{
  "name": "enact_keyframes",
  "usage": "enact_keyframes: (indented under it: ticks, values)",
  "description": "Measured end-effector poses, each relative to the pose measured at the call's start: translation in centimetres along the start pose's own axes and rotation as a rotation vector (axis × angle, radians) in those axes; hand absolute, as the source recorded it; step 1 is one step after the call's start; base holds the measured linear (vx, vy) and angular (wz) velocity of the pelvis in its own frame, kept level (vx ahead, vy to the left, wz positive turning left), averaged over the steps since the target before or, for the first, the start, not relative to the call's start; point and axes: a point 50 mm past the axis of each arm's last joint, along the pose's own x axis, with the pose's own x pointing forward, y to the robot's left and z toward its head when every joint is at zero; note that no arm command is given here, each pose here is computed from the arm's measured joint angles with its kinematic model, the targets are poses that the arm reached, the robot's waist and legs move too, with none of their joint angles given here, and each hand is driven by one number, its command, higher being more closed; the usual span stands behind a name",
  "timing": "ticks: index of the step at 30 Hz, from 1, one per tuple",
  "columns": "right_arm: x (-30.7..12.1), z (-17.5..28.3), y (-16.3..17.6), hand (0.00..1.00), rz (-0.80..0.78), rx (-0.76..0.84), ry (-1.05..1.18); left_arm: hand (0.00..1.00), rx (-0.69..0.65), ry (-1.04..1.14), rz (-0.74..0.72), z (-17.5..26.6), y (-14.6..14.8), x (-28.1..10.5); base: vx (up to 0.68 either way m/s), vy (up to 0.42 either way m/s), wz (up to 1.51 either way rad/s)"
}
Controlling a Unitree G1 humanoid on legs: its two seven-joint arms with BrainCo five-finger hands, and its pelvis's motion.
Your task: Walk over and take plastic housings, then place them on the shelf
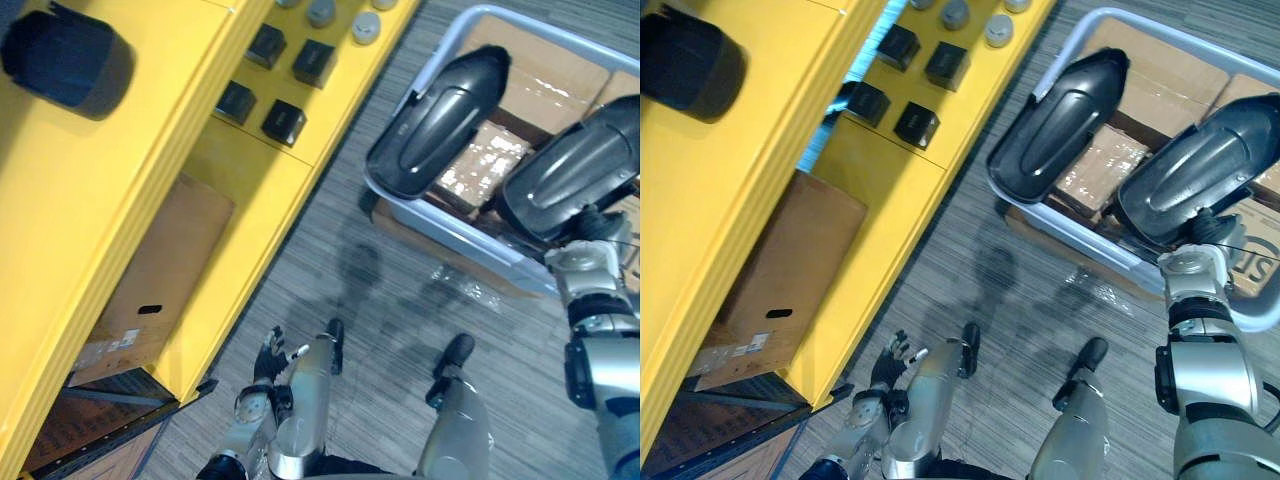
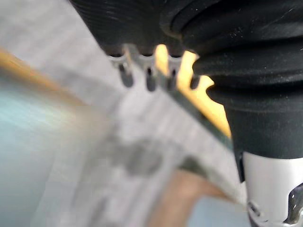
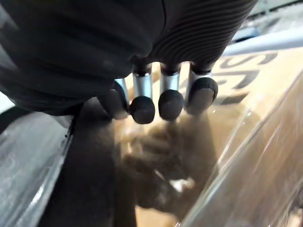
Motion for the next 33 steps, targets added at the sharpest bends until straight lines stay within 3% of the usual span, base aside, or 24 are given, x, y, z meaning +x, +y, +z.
enact_keyframes:
  ticks: [3, 8, 13, 19, 23, 25, 30, 33]
  values:
    - [-0.7, 0.9, 0.0, 1.0, -0.03, -0.022, -0.105, 0.0, 0.078, -0.171, 0.015, 4.0, -0.7, 0.3, 0.04, -0.004, -0.19]
    - [-2.6, 3.7, 0.7, 1.0, -0.065, 0.013, -0.259, 0.0, 0.357, -0.462, 0.015, 11.0, -1.9, 1.1, 0.04, -0.022, -0.23]
    - [-3.6, 5.5, 1.1, 1.0, -0.072, 0.012, -0.352, 0.0, 0.42, -0.652, -0.032, 16.3, -3.1, 1.8, 0.03, -0.034, -0.18]
    - [-4.5, 7.7, 0.9, 1.0, -0.099, -0.031, -0.497, 0.0, 0.436, -0.674, -0.231, 20.1, -6.3, 2.3, -0.02, -0.003, -0.09]
    - [-6.1, 9.9, 1.5, 1.0, -0.06, -0.087, -0.687, 0.0, 0.553, -0.595, -0.279, 20.4, -8.0, 4.1, -0.04, 0.002, -0.14]
    - [-6.8, 11.1, 1.8, 1.0, -0.047, -0.101, -0.773, 0.0, 0.527, -0.548, -0.315, 21.0, -8.3, 4.6, -0.04, 0.019, -0.09]
    - [-8.0, 12.7, 2.3, 1.0, -0.015, -0.118, -0.921, 0.0, 0.259, -0.339, -0.462, 21.0, -9.2, 5.4, -0.03, 0.017, -0.14]
    - [-8.4, 13.0, 2.4, 1.0, -0.016, -0.134, -0.977, 0.0, 0.235, -0.312, -0.474, 20.7, -9.4, 5.7, 0.0, 0.005, -0.02]
